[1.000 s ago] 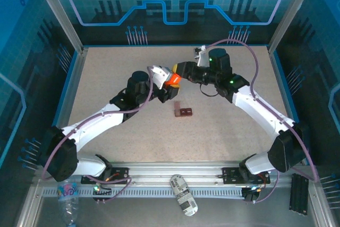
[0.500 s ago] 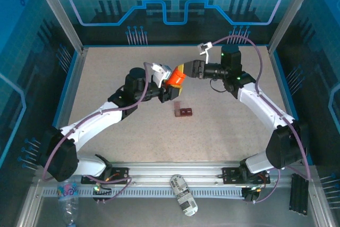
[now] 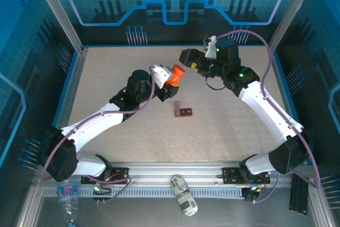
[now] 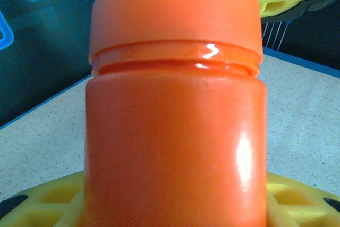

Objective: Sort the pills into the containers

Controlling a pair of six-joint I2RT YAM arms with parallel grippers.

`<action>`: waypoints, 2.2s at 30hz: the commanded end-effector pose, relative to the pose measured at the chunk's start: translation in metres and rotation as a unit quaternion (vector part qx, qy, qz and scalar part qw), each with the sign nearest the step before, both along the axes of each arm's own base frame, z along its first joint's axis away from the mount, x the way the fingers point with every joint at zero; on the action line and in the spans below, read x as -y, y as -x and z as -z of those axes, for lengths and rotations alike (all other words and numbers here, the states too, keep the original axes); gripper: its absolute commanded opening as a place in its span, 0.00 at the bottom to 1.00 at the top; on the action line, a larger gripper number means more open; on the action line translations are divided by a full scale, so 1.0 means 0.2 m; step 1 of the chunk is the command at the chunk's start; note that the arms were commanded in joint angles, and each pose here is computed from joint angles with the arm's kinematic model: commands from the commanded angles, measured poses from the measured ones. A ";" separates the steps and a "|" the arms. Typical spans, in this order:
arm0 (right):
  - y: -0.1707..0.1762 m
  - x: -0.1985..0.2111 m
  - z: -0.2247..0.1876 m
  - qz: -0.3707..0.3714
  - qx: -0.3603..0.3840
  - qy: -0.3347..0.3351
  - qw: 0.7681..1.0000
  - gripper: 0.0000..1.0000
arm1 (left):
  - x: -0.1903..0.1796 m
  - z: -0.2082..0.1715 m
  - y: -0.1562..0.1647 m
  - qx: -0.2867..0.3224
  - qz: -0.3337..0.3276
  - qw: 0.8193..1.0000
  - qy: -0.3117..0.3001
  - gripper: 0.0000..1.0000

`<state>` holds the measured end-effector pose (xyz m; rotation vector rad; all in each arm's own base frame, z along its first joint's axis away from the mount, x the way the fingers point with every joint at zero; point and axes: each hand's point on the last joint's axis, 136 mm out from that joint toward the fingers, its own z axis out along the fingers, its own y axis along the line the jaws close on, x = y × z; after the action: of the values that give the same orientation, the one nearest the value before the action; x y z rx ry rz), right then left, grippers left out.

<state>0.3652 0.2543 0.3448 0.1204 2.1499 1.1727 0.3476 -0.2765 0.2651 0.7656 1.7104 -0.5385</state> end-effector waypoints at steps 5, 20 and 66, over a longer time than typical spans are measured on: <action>0.02 -0.12 0.16 -0.014 -0.042 0.033 0.998 0.85 | 0.01 -0.05 -0.01 0.034 -0.005 0.999 -0.007 0.00; 0.06 -0.14 0.18 -0.032 -0.025 0.024 0.999 0.37 | 0.03 -0.04 -0.02 0.030 -0.003 1.000 0.001 0.00; 0.04 0.03 0.21 0.011 -0.027 0.003 1.000 0.91 | 0.06 0.04 0.00 0.017 0.030 0.999 -0.018 0.00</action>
<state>0.3535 0.2426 0.2989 0.1568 2.1956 1.1773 0.3457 -0.2855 0.2473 0.8385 1.7206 -0.5592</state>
